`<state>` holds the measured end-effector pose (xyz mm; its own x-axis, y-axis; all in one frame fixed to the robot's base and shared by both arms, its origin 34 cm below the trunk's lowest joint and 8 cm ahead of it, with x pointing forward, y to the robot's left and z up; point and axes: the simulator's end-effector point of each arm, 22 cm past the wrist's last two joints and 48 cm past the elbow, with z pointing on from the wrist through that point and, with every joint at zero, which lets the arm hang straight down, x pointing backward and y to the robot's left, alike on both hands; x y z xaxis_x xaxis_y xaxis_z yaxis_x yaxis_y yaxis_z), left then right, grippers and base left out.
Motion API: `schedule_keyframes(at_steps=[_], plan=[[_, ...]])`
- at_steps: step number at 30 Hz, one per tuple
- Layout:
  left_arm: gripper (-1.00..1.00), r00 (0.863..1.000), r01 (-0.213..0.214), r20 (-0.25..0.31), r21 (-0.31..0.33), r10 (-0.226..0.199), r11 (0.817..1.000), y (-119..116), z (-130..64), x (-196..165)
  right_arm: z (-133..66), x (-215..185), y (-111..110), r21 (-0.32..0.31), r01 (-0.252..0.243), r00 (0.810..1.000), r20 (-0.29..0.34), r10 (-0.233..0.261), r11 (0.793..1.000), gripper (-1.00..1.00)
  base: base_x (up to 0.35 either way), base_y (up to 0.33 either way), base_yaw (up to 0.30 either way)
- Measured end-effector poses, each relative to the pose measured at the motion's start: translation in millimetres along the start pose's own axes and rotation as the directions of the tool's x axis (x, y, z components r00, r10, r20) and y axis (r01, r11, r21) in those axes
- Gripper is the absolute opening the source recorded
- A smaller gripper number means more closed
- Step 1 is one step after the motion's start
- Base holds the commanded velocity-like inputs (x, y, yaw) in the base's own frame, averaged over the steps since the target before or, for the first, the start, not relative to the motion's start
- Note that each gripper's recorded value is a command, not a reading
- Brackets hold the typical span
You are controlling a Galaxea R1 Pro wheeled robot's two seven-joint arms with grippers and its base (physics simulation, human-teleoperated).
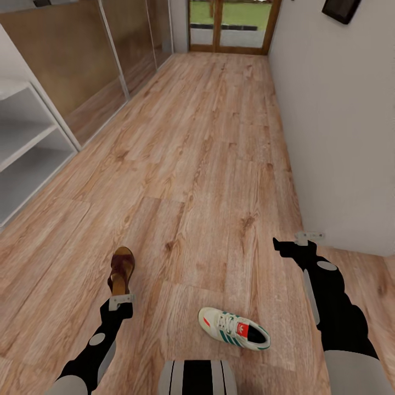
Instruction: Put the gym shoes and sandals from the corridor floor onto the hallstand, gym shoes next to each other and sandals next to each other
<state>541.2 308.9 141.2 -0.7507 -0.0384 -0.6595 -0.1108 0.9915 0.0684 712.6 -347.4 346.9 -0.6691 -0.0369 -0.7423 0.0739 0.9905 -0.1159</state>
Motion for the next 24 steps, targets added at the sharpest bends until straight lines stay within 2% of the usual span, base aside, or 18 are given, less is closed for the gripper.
schedule_keyframes(at_steps=[7,11,24], plan=[[-1.00,1.000,0.008,0.028,-0.001,-0.008,1.000,0.6,-3.9,-16.8,-9.0,-16.0,1.3,-0.003,-0.010,1.000,0.028,0.010,1.000,1.00,0.000,0.000,0.000],[-1.00,0.999,0.012,0.046,-0.003,-0.012,1.000,1.2,-6.2,-27.2,-14.7,-24.6,11.1,-0.018,-0.027,0.999,0.042,0.028,0.999,1.00,0.000,0.000,-0.001],[-1.00,0.989,0.020,0.146,-0.008,-0.019,1.000,5.1,-16.9,-83.9,-38.2,-58.6,15.1,-0.030,-0.044,0.994,0.101,0.047,0.999,1.00,0.000,0.000,-0.073]])
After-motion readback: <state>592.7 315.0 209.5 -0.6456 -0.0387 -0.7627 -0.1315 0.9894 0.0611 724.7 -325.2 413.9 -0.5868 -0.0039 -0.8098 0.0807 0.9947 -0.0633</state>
